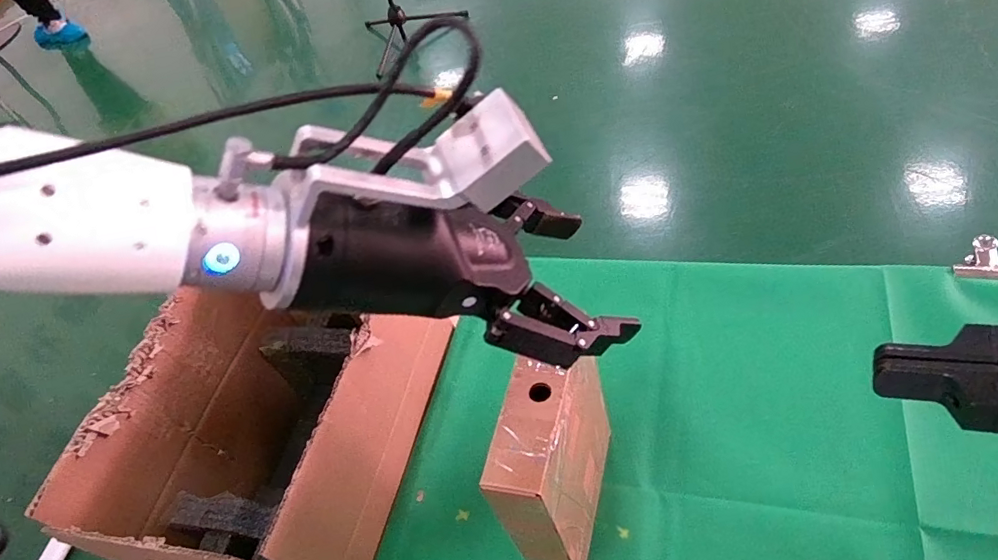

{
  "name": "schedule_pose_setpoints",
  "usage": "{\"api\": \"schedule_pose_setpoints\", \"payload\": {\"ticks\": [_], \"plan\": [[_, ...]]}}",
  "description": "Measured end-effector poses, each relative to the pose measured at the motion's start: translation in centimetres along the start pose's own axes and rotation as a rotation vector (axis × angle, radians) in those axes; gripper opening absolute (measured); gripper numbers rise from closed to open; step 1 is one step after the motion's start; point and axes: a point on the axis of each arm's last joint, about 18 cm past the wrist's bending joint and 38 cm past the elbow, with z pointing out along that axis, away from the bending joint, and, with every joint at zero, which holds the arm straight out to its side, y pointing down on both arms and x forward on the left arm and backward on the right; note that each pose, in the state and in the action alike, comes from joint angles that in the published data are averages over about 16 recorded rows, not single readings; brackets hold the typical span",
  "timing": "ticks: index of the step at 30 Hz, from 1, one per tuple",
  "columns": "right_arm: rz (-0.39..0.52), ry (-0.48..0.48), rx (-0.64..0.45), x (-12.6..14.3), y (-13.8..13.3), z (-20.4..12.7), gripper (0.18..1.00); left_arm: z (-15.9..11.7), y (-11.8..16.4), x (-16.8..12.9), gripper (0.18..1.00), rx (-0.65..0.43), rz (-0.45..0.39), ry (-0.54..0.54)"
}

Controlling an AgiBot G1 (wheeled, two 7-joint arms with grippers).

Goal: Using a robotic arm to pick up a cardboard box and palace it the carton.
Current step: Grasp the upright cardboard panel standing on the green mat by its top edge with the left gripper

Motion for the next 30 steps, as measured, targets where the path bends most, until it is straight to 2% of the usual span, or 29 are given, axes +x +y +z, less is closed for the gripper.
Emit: {"api": "schedule_pose_setpoints", "payload": {"ticks": [9,17,30], "plan": [[0.0,0.0,0.0,0.0,0.0,0.0,0.194,0.7,-2.0,-0.5,1.0,-0.121,-0.078,-0.055],[0.0,0.0,0.0,0.0,0.0,0.0,0.191,1.3,-2.8,-1.0,1.0,-0.204,-0.173,-0.12],[0.0,0.0,0.0,0.0,0.0,0.0,0.191,3.3,-2.2,-1.8,1.0,-0.31,-0.432,-0.278]]}}
